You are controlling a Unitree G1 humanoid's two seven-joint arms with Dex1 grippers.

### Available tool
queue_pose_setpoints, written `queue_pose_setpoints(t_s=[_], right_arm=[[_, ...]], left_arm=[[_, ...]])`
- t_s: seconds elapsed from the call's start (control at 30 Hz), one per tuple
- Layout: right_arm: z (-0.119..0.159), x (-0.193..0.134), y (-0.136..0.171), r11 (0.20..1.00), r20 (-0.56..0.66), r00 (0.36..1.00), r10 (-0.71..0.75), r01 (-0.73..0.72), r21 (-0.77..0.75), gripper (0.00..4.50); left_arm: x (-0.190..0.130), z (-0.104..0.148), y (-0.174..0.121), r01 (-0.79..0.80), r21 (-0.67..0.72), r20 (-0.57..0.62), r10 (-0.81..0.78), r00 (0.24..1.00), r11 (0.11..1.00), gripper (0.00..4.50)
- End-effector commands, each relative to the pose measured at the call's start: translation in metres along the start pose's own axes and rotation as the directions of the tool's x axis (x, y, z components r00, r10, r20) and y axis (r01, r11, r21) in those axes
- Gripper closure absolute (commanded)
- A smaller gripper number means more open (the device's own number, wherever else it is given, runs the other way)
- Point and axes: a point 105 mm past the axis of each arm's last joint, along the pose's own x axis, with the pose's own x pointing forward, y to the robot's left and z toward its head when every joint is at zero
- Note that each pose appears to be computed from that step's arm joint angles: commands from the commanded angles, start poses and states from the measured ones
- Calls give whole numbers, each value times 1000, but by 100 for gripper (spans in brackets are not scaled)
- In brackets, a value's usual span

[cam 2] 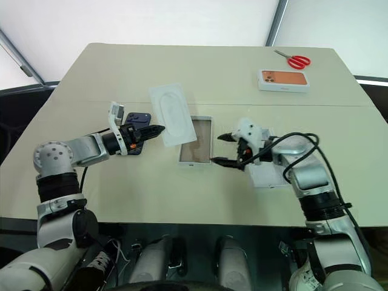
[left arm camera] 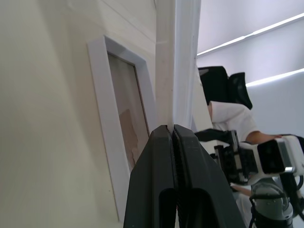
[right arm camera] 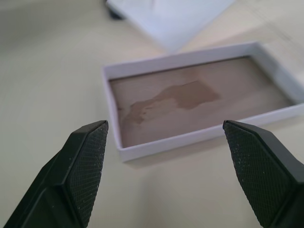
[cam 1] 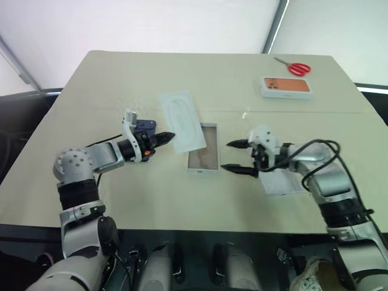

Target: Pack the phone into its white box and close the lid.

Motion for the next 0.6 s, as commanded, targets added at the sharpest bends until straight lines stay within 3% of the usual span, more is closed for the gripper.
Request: queue_pose_setpoints(t_s=[0.03,0.13,0.33,0.6], right_arm=[[14,-13,-18,993,155,981,-119,118,12,47],[19,-13,-16,989,216,965,-146,148,9,47],[18,-13,-11,991,211,968,-134,136,5,47],[22,-9,-8,989,238,960,-145,144,22,47]], left_arm=[[8,0,-7,64,-21,-19,-64,998,998,450],[18,-8,-2,40,-21,-81,-41,996,999,450],[27,-28,-8,72,37,-198,-63,978,997,450],[31,-31,-4,73,25,-222,-65,973,997,450]])
